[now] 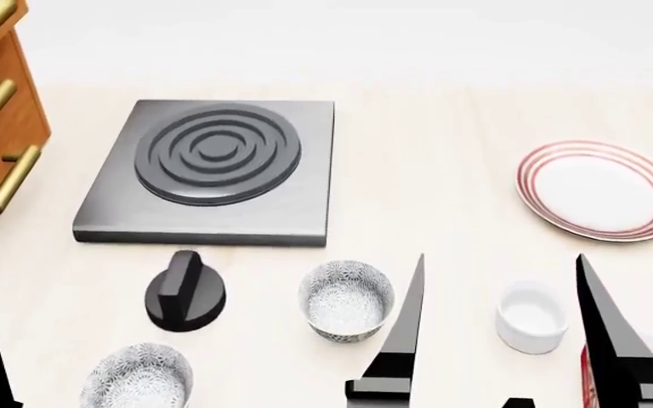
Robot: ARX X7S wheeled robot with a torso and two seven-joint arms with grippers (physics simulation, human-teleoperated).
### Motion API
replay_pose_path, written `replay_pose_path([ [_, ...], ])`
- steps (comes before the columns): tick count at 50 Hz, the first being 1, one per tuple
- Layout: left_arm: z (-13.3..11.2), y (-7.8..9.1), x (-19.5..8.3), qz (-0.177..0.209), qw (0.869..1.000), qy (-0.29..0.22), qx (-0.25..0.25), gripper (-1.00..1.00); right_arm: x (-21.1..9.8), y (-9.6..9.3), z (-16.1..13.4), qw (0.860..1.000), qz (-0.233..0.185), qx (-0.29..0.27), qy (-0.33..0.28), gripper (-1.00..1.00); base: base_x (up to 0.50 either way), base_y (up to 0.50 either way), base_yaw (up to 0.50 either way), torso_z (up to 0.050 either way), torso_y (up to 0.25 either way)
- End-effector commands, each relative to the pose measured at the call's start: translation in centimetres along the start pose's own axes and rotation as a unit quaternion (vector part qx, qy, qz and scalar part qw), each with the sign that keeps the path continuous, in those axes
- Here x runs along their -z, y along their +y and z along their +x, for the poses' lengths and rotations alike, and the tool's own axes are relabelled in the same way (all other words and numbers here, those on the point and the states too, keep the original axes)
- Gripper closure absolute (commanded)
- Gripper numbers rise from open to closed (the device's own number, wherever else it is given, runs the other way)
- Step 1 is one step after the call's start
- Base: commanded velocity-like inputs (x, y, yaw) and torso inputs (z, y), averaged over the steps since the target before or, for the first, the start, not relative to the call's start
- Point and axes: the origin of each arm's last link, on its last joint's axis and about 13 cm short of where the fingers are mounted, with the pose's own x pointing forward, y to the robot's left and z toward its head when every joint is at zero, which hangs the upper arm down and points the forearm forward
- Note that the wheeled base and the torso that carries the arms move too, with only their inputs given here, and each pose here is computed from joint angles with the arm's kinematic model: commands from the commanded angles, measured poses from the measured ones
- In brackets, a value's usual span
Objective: Pick the akita bowl next to the ramekin and place it on the plate.
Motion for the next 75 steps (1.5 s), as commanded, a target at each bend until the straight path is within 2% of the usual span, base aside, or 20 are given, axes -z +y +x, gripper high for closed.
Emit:
replay_pose_path([
  [1, -0.03, -0.06, -0.03, 0.000, 1.000, 0.000, 0.002, -1.00, 0.01, -0.02, -0.03, 1.000, -0.001, 0.001, 0.001, -1.00, 0.12, 0.00, 0.00, 0.000, 0.000],
  [75, -0.11, -0.03, 0.01, -0.002, 1.000, 0.001, 0.000, -1.00, 0.07, -0.01, 0.01, 1.000, 0.002, 0.000, 0.000, -1.00, 0.12, 0.00, 0.00, 0.000, 0.000],
])
